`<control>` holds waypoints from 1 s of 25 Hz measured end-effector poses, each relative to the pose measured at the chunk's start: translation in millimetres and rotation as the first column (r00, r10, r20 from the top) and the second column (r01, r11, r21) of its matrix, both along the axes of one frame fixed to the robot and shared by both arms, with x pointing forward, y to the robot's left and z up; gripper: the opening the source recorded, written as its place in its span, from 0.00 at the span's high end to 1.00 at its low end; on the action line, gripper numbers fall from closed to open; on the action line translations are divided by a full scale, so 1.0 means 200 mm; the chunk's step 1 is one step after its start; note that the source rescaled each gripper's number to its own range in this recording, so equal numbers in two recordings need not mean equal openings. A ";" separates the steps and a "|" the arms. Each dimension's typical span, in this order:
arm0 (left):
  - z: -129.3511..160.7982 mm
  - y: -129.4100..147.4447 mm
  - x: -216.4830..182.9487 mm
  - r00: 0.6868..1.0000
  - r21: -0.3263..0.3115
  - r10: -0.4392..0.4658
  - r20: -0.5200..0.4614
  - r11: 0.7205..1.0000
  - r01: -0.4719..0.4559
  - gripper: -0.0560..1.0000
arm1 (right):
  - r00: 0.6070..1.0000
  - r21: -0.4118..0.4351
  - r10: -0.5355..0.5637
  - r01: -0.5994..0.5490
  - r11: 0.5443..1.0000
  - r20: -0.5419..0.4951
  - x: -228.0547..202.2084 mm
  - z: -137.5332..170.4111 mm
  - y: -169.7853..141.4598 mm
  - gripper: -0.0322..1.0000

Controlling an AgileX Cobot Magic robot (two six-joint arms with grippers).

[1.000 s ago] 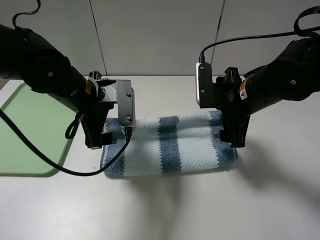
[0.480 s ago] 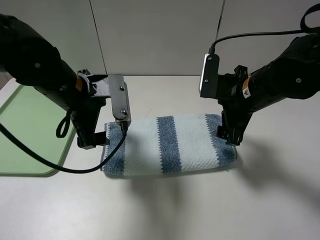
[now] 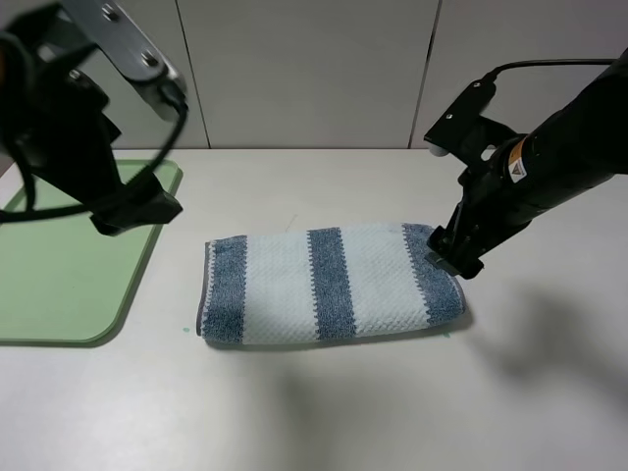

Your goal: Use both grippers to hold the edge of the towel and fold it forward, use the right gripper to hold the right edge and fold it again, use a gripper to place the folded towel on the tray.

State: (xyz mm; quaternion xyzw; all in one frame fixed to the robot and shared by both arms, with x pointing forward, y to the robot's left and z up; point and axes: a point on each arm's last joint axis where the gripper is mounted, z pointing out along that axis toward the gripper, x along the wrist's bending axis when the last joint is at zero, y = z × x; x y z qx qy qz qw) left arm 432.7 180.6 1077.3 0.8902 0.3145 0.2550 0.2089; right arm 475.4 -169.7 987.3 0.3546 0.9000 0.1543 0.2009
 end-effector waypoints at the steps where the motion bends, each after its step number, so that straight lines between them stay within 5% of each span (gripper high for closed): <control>1: 0.04 0.03 -0.04 1.000 -0.026 0.027 0.010 0.999 -0.027 0.01 | 0.999 0.016 -0.030 0.031 0.999 -0.021 -0.01 0.01 0.00 0.00; 8: 0.26 0.28 -0.36 0.982 -0.180 0.185 0.050 0.968 -0.173 0.02 | 0.982 0.155 -0.145 0.163 0.974 -0.120 -0.11 0.11 -0.01 0.00; 14: 0.34 0.51 -0.69 0.968 -0.329 0.229 0.100 0.926 -0.185 0.02 | 0.977 0.286 -0.174 0.204 0.936 -0.125 -0.19 0.23 -0.02 0.00; 25: 0.01 0.70 -1.04 0.978 -0.497 0.189 0.092 0.859 -0.120 0.03 | 0.979 0.358 -0.184 0.204 0.911 -0.090 -0.27 0.34 -0.06 0.00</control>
